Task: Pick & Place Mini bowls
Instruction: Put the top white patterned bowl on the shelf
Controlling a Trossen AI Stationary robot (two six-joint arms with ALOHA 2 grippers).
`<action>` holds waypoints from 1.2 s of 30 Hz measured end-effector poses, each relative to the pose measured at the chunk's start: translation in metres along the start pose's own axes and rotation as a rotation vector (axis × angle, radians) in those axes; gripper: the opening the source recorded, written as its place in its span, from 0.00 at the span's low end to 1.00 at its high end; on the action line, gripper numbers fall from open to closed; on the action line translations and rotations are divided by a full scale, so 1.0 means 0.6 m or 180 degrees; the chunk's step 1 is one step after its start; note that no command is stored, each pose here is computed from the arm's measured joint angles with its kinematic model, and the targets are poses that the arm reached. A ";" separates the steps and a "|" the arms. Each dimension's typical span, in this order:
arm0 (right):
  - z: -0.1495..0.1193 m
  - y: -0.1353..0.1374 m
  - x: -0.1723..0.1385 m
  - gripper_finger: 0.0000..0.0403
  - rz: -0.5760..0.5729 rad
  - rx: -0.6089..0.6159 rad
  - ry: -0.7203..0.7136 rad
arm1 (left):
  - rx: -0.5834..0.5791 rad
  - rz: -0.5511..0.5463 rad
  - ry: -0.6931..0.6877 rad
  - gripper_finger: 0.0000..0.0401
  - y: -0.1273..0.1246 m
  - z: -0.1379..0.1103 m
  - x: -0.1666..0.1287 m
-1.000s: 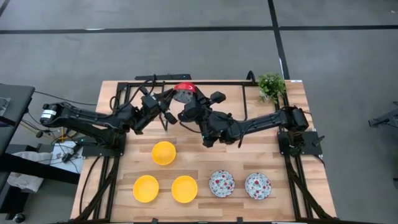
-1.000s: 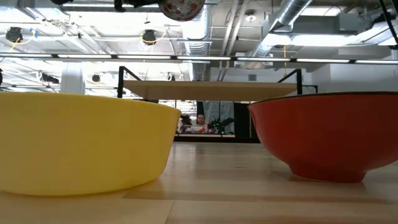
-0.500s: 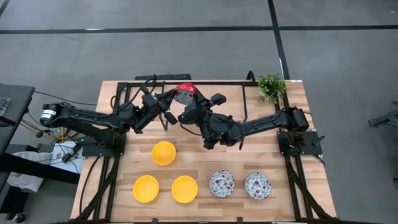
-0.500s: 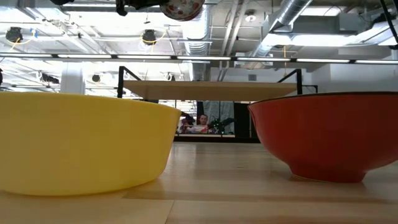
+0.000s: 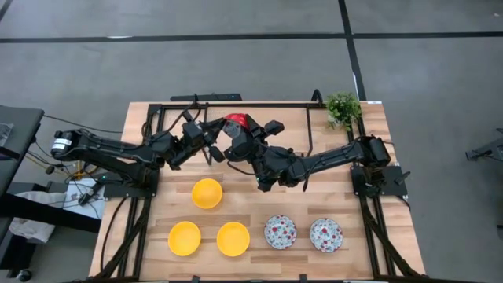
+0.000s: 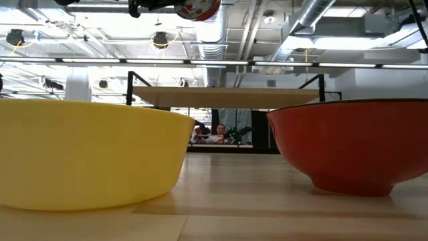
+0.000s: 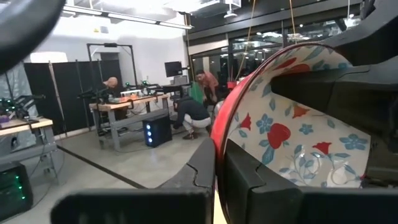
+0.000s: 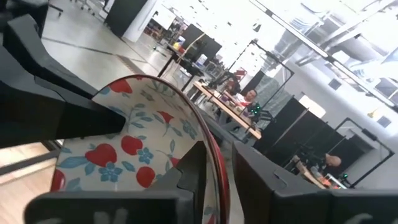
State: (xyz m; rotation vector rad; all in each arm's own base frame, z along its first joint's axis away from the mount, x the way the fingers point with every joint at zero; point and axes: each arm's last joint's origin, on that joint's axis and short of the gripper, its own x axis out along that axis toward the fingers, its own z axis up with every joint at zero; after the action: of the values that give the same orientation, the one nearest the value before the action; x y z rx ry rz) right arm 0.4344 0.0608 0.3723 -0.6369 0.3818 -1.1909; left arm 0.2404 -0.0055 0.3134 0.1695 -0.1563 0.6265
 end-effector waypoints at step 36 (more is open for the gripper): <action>0.010 -0.007 -0.069 0.50 0.0093 0.0012 0.0043 | -0.0178 0.0623 0.0544 0.02 0.084 0.000 -0.017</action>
State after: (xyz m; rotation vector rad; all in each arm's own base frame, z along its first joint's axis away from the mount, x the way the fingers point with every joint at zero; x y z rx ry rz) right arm 0.4210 0.1000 0.3775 -0.6184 0.3990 -1.1684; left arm 0.2022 0.0289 0.3168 0.0462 -0.0252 0.8271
